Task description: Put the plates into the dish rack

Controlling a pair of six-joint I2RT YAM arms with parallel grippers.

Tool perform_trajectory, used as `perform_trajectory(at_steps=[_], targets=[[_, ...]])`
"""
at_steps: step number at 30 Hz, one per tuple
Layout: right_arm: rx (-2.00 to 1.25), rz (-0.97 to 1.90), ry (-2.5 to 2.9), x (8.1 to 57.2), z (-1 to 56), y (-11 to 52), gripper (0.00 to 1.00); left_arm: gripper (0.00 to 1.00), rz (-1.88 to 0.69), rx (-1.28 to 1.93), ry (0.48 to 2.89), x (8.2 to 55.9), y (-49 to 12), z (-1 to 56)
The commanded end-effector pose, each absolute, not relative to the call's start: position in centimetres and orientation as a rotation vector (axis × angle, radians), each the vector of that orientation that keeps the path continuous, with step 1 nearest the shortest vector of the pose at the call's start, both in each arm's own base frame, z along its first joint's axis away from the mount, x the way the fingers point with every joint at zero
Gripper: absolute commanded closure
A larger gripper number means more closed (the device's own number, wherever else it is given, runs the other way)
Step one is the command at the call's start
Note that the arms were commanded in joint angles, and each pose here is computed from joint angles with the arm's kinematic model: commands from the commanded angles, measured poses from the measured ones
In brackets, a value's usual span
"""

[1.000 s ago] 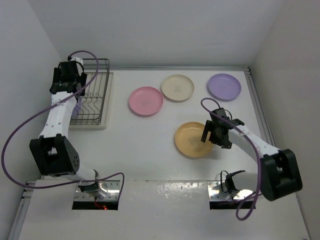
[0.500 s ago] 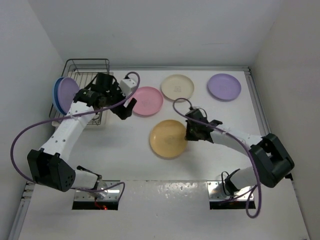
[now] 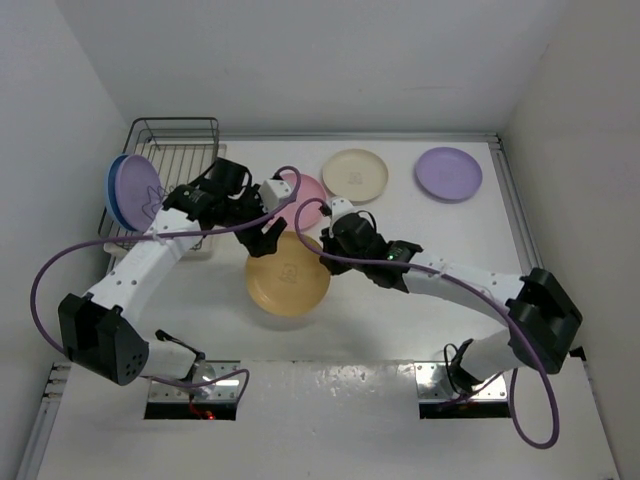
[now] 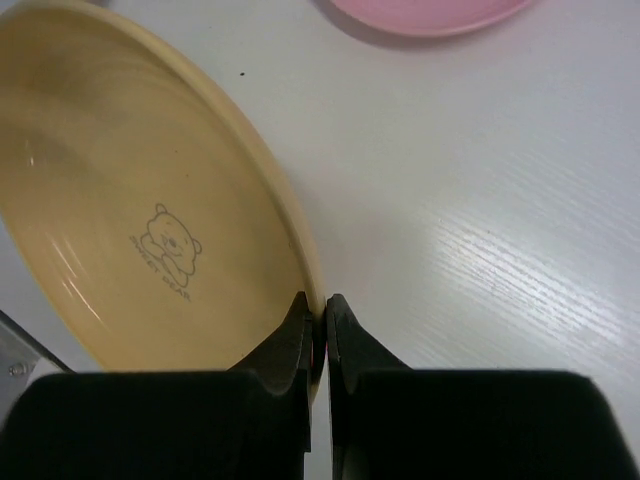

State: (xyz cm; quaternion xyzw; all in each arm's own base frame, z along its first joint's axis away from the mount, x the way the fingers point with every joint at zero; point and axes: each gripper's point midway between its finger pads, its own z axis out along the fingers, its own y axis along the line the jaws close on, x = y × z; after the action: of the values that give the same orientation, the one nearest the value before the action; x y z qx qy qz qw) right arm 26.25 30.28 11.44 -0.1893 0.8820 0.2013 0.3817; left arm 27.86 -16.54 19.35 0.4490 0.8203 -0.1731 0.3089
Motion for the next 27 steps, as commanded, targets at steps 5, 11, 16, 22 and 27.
perform_trajectory(at_steps=[5,11,16,22,27], targets=[[-0.498,0.719,1.963,26.0,16.7,31.6,1.0,0.37,-0.385,1.198,2.144,28.5,-16.0,19.3],[-0.516,0.773,1.891,25.4,18.2,31.6,1.0,0.54,-0.418,1.209,2.155,28.0,-16.3,18.7],[-0.509,0.789,1.876,25.4,18.6,31.8,1.0,0.92,-0.487,1.215,2.145,27.4,-16.8,18.8],[-0.44,0.62,1.964,27.1,18.1,30.0,0.12,1.0,-0.166,0.904,2.22,32.5,-11.4,22.5],[-0.345,0.455,1.997,28.2,17.4,27.0,0.09,1.0,0.376,0.335,2.176,38.2,-0.6,29.8]])
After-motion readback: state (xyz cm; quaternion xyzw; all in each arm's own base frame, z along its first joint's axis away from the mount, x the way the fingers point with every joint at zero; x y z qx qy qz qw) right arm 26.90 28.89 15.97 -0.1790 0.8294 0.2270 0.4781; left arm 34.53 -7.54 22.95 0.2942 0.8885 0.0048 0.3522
